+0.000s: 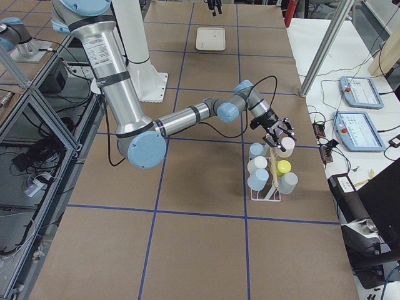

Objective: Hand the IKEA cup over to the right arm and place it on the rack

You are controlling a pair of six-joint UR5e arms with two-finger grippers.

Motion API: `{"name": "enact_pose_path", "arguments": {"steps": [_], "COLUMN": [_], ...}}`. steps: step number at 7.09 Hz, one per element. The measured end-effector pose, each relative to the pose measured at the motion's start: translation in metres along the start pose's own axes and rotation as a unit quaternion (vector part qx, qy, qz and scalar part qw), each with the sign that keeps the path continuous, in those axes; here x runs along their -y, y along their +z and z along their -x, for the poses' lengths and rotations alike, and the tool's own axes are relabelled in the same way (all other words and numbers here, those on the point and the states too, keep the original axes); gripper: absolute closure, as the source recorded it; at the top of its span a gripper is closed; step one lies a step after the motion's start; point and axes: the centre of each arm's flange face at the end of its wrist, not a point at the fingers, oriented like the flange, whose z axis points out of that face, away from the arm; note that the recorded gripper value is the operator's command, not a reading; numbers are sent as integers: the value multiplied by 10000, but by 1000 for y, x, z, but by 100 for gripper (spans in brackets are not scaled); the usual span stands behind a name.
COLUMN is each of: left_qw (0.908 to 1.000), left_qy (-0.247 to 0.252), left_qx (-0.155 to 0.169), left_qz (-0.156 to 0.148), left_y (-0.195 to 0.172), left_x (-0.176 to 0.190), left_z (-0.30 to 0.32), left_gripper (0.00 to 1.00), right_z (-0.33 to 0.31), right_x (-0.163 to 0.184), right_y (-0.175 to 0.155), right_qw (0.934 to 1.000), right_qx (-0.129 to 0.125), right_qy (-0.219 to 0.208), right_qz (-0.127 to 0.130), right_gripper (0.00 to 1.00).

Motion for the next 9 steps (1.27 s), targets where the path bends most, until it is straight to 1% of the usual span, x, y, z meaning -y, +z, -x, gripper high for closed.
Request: {"name": "enact_pose_path", "arguments": {"steps": [3, 5, 6, 7, 8, 9], "left_qw": [10000, 10000, 10000, 10000, 10000, 10000], "left_qy": [7, 18, 21, 22, 22, 21], "left_qx": [-10, -34, -41, -44, -44, -40], "left_qz": [-4, -3, -2, -3, -6, -9], "left_y": [0, -1, -1, -1, -2, -3], "left_x": [1, 1, 1, 1, 1, 1], "left_z": [-1, -3, -3, -3, -4, -3], "left_gripper": [0, 0, 0, 0, 0, 0], "right_z": [-1, -8, -9, -4, 10, 36], "right_x": [0, -12, -33, -64, -98, -129], "right_y": [-2, -17, -20, -14, -3, 10], "right_qw": [9999, 9995, 9985, 9948, 9846, 9617], "right_qx": [-22, -152, -161, -69, 119, 427], "right_qy": [123, 253, 450, 806, 1389, 2238], "right_qz": [-3, -100, -282, -622, -1055, -1527], "right_gripper": [1, 0, 0, 0, 0, 0]}}
